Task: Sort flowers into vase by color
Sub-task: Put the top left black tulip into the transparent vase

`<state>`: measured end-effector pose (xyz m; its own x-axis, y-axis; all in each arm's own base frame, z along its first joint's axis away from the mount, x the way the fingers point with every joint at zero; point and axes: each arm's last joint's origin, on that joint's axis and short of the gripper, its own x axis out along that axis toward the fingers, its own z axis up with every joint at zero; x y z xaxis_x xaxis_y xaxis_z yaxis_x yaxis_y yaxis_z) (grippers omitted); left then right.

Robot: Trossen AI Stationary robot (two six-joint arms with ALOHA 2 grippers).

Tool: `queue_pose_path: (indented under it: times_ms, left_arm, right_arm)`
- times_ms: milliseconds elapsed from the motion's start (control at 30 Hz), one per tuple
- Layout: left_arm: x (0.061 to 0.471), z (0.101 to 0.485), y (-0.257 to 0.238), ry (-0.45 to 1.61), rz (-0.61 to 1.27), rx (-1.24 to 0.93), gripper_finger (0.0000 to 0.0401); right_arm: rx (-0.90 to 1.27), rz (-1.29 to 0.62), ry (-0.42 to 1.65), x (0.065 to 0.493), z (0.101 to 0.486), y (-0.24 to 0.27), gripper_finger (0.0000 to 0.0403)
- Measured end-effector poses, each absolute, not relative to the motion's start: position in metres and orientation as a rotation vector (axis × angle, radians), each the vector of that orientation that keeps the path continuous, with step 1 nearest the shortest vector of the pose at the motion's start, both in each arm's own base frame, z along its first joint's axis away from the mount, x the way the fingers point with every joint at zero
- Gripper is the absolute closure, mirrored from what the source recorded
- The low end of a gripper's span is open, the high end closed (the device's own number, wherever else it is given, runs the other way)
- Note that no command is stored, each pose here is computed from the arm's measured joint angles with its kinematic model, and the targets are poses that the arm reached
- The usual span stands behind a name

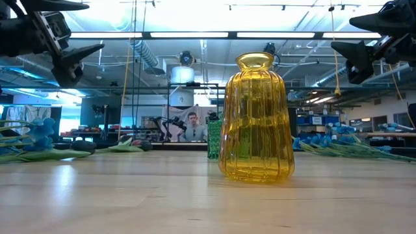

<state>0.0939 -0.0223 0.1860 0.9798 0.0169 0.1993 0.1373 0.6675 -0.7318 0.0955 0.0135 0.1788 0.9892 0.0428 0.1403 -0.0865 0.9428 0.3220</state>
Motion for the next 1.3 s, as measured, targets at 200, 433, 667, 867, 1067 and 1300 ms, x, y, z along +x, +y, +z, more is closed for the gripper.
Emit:
queue_pose_path:
  times_ms: [200,433,667,867,1067,1300]
  left_arm:
    - [0.094,0.187,-0.022,-0.198,-0.086,-0.996,0.0092]
    - [0.093,0.188,-0.020,-0.239,-0.047,-1.126,0.0092]
    - [0.092,0.191,-0.018,-0.307,-0.001,-1.178,0.0092]
    - [0.091,0.197,-0.016,-0.340,0.046,-1.210,0.0092]
    - [0.090,0.210,-0.012,-0.375,0.179,-1.216,0.0092]
    - [0.090,0.230,-0.011,-0.315,0.287,-1.164,0.0092]
  right_arm:
    - [0.334,0.066,-0.132,0.096,0.179,0.013,0.0153]
    - [0.334,0.066,-0.132,0.096,0.179,0.013,0.0153]
    - [0.334,0.066,-0.132,0.095,0.179,0.013,0.0153]
    - [0.334,0.066,-0.132,0.095,0.179,0.013,0.0153]
    - [0.334,0.066,-0.132,0.096,0.179,0.013,0.0153]
    - [0.334,0.066,-0.132,0.096,0.179,0.013,0.0153]
